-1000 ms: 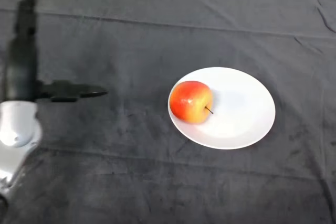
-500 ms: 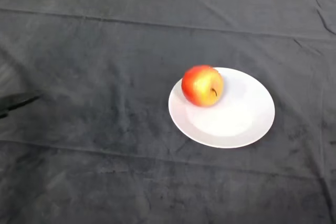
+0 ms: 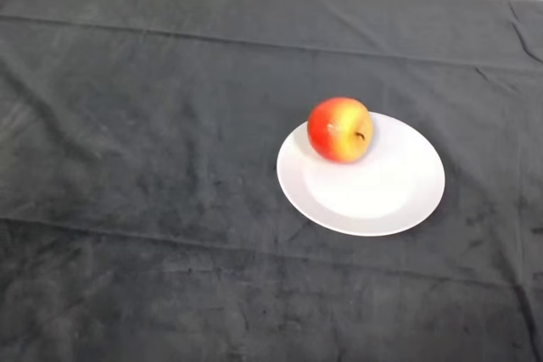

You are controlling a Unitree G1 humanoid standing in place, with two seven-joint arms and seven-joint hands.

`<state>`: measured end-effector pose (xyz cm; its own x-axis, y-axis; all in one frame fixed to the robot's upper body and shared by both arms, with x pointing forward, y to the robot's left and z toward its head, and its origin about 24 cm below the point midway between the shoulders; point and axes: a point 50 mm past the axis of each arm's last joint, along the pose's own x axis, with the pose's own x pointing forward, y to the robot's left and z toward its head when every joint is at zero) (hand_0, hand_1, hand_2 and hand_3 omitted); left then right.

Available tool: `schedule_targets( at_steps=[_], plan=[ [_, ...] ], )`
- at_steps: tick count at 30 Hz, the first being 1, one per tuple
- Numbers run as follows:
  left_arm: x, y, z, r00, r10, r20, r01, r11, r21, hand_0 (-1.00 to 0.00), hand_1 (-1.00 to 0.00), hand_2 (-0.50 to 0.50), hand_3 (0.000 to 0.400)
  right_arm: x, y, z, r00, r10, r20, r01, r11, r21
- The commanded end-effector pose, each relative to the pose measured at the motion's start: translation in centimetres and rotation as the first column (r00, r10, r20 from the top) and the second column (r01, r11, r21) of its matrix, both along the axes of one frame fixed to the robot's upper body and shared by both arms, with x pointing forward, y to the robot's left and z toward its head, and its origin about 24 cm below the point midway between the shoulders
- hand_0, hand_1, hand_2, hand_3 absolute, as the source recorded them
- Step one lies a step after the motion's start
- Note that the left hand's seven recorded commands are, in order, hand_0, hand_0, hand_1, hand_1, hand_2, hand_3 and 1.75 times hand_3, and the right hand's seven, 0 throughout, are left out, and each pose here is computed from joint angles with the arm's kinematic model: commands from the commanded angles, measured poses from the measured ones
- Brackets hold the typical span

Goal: Move the apple to the plate

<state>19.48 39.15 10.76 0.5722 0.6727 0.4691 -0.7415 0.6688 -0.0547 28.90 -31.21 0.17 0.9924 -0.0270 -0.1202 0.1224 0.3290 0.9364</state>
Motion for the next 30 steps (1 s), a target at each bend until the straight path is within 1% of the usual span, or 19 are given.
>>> schedule_targets(
  at_steps=[1, 7, 15, 21, 30],
  plan=[
    [-1.3, 1.9, 1.2, 0.999, 0.05, -0.008, -0.05, 0.997, 0.054, 0.0, 0.0, 0.0, 0.0, -0.02, -0.79, 0.56, 0.9998, -0.0157, 0.008, 0.0158, 0.9998, -0.013],
    [-1.8, 2.7, 0.4, 0.994, 0.111, 0.018, -0.112, 0.994, 0.012, 0.0, 0.0, 0.0, 0.0, -0.02, -0.79, 0.56, 0.9998, -0.0158, 0.008, 0.0159, 0.9998, -0.012],
    [-1.4, 3.0, -0.8, 0.987, 0.155, 0.037, -0.153, 0.987, -0.05, 0.0, 0.0, 0.0, 0.0, -0.02, -0.8, 0.56, 0.9998, -0.0159, 0.009, 0.016, 0.9998, -0.011],
    [-1.3, 3.2, -1.0, 0.986, 0.16, 0.042, -0.157, 0.985, -0.076, 0.0, 0.0, 0.0, 0.0, -0.02, -0.8, 0.57, 0.9998, -0.016, 0.009, 0.016, 0.9998, -0.01],
    [-1.3, 3.2, -1.1, 0.987, 0.15, 0.049, -0.145, 0.986, -0.087, 0.0, 0.0, 0.0, 0.0, -0.02, -0.8, 0.57, 0.9998, -0.0159, 0.009, 0.016, 0.9998, -0.009]
  ],
)
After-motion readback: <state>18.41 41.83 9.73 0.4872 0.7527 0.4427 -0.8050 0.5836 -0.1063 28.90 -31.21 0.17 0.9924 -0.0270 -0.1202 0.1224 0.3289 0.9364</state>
